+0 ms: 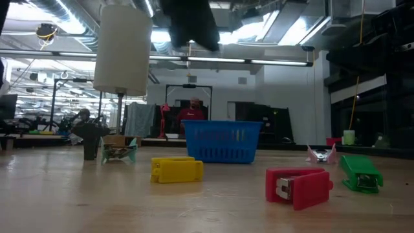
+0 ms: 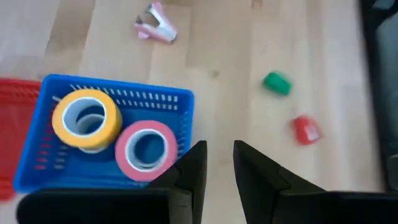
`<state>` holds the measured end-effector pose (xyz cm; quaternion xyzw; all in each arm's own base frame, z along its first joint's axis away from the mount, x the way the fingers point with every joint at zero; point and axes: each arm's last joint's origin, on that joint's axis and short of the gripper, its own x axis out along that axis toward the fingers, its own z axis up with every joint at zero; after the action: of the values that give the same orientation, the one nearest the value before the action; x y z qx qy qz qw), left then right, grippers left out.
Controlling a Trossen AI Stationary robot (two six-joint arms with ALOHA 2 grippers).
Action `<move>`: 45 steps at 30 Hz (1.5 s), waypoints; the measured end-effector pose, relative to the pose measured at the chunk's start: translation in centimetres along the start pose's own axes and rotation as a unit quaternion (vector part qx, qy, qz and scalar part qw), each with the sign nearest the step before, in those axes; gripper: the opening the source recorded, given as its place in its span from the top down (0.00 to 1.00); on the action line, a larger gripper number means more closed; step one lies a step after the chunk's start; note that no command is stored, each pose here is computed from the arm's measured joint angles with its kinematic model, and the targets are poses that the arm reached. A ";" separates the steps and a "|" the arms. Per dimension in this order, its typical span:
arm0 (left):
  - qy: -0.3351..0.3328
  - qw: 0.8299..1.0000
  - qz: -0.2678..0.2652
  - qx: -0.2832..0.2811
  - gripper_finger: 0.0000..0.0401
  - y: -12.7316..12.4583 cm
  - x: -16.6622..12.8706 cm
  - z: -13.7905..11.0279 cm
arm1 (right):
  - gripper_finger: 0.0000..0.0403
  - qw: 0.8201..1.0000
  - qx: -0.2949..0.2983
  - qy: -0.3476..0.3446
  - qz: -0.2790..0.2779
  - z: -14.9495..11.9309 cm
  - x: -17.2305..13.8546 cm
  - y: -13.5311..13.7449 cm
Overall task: Pick and place Stapler, Stapler remover, tape
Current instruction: Put the gray staple remover into the red bin
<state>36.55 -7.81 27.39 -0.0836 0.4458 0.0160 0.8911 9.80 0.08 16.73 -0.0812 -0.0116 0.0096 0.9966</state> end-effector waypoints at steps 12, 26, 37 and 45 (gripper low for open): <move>0.077 0.981 0.012 -0.177 0.81 -4.4 -3.9 -3.8 | 0.80 1.000 0.000 0.000 0.000 0.0 0.0 0.0; 0.091 0.868 0.081 -0.482 0.81 -10.0 -6.1 -8.9 | 0.80 1.000 0.000 0.000 0.000 0.0 0.0 0.0; 0.157 0.788 0.167 -0.571 0.81 -13.1 -5.5 -13.4 | 0.80 1.000 0.000 0.000 0.000 0.0 0.0 0.0; 0.160 0.811 0.186 -0.531 0.75 -14.7 -4.4 -15.4 | 0.80 1.000 0.000 0.000 0.000 0.0 0.0 0.0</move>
<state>23.19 -24.62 23.79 -0.4601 0.5113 0.4021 0.6043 9.80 0.08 16.73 -0.0811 -0.0114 0.0098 0.9966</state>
